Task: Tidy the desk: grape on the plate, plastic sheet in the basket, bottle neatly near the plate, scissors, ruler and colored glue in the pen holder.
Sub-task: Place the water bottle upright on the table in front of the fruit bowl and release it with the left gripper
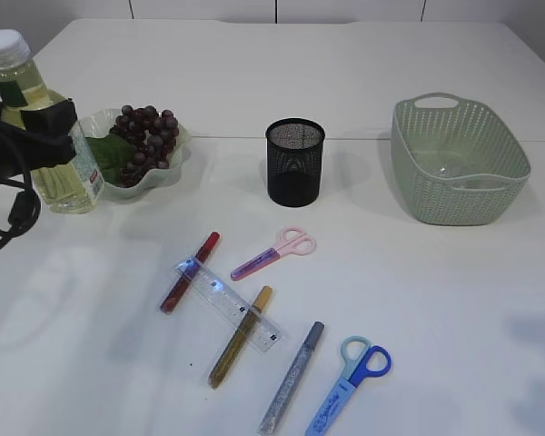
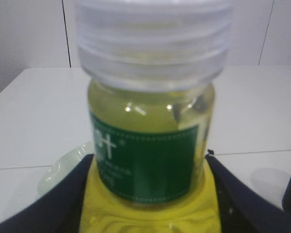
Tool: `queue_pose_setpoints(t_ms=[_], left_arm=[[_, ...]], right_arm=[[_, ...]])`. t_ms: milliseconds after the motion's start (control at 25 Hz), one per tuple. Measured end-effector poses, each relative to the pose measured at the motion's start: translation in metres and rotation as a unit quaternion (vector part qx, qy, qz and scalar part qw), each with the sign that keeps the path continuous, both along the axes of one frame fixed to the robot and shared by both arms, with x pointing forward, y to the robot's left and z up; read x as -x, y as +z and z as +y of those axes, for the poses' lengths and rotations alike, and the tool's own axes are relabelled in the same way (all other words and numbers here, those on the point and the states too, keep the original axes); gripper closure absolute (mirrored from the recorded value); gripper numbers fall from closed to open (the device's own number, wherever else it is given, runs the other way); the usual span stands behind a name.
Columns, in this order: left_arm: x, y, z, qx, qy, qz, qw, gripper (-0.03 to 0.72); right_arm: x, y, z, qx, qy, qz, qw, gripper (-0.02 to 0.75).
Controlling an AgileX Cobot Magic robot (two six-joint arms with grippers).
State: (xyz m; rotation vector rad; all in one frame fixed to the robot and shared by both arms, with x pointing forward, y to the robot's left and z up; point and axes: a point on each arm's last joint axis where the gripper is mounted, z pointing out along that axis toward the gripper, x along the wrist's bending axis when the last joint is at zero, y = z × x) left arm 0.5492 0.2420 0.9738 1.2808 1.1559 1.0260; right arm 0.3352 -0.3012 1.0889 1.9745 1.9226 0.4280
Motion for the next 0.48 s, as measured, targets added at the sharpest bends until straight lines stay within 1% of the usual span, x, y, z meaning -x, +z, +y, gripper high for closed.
queue_pose_setpoints(t_ms=[120,280,480], left_arm=[[-0.005,-0.015,-0.001,0.003,0.001,-0.008,1.000,0.260],[-0.009,-0.034,-0.002,0.001,0.001,0.014,1.000,0.260],[-0.021,-0.041,-0.004,0.002,0.001,0.015,1.000,0.260]], right_arm=[[0.000,0.000,0.000,0.001,0.000,0.000,1.000,0.190],[0.000,0.000,0.000,0.002,0.000,0.000,1.000,0.190],[0.000,0.000,0.000,0.002,0.000,0.000,1.000,0.190]])
